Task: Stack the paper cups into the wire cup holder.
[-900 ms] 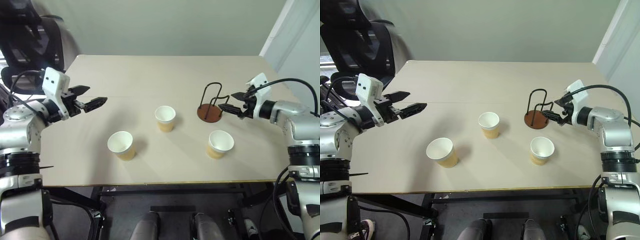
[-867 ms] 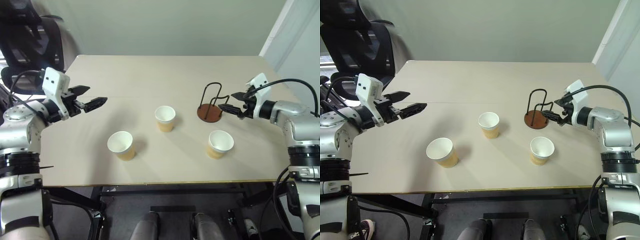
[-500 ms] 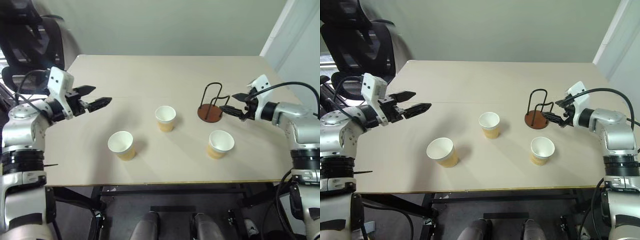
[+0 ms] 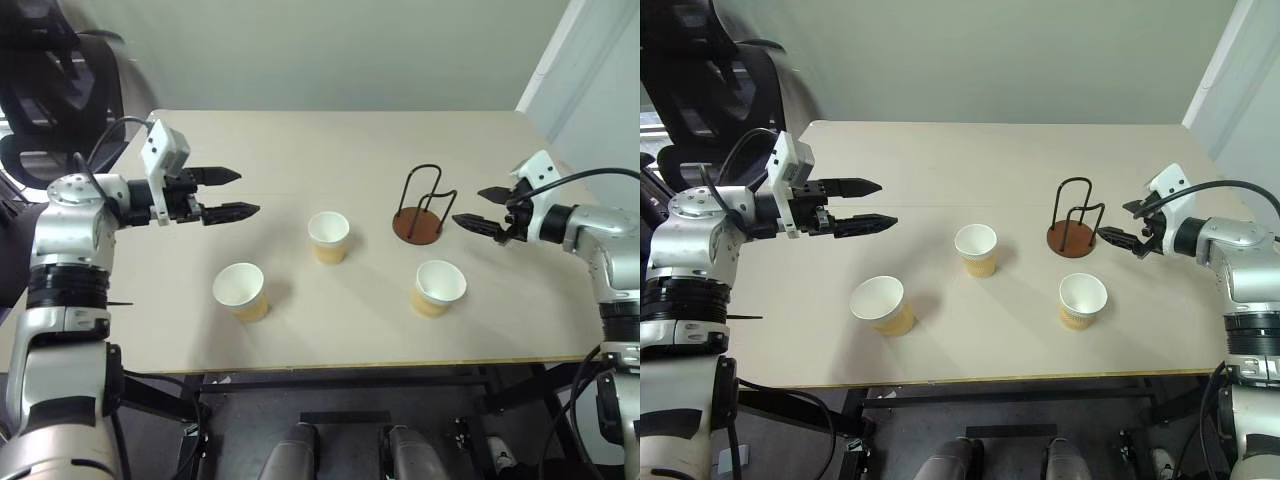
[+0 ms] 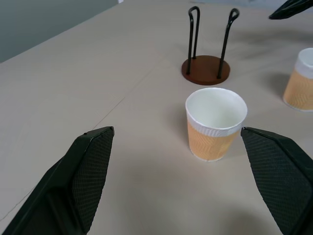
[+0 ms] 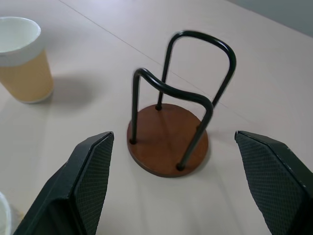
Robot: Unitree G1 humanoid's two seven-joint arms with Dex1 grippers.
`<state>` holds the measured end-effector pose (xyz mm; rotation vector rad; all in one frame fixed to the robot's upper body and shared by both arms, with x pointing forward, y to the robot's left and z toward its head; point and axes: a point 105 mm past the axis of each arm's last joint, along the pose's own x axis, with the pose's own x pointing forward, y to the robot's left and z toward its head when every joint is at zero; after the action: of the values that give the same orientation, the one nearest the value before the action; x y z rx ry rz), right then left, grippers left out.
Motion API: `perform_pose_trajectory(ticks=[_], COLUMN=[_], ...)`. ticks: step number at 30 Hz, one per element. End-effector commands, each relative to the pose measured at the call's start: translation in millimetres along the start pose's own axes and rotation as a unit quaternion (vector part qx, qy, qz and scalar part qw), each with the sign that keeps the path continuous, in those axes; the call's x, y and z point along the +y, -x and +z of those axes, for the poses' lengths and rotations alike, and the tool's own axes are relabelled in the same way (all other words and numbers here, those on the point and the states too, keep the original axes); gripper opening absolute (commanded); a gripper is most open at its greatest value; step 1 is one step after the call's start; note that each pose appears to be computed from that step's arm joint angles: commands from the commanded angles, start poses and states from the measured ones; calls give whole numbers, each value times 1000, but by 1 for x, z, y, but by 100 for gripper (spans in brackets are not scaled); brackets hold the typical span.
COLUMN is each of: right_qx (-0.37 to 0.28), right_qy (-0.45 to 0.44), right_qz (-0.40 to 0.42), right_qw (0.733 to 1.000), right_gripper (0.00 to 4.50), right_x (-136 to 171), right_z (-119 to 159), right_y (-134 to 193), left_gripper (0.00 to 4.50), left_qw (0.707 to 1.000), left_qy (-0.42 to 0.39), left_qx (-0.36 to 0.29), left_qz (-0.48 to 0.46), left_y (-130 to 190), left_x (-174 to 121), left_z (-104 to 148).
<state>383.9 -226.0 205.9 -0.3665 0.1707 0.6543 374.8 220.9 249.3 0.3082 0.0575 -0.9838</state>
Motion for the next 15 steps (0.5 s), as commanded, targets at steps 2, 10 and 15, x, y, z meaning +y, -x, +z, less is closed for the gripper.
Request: perform_pose_trajectory(ticks=[2, 10, 15], right_qx=[-14, -7, -9], right_qy=[20, 38, 38], right_qz=[-38, -48, -55], right_qw=[999, 998, 998], right_gripper=[403, 403, 403], right_x=[-10, -10, -12], right_z=[15, 14, 15], right_y=[-6, -19, -26], left_gripper=[443, 443, 443], left_qw=[1000, 999, 999], left_qy=[-16, -25, -30], left_qx=[-26, -35, -39], left_qz=[-5, -9, -7], left_y=[-2, -2, 1], left_x=[0, -2, -3], left_z=[16, 22, 27])
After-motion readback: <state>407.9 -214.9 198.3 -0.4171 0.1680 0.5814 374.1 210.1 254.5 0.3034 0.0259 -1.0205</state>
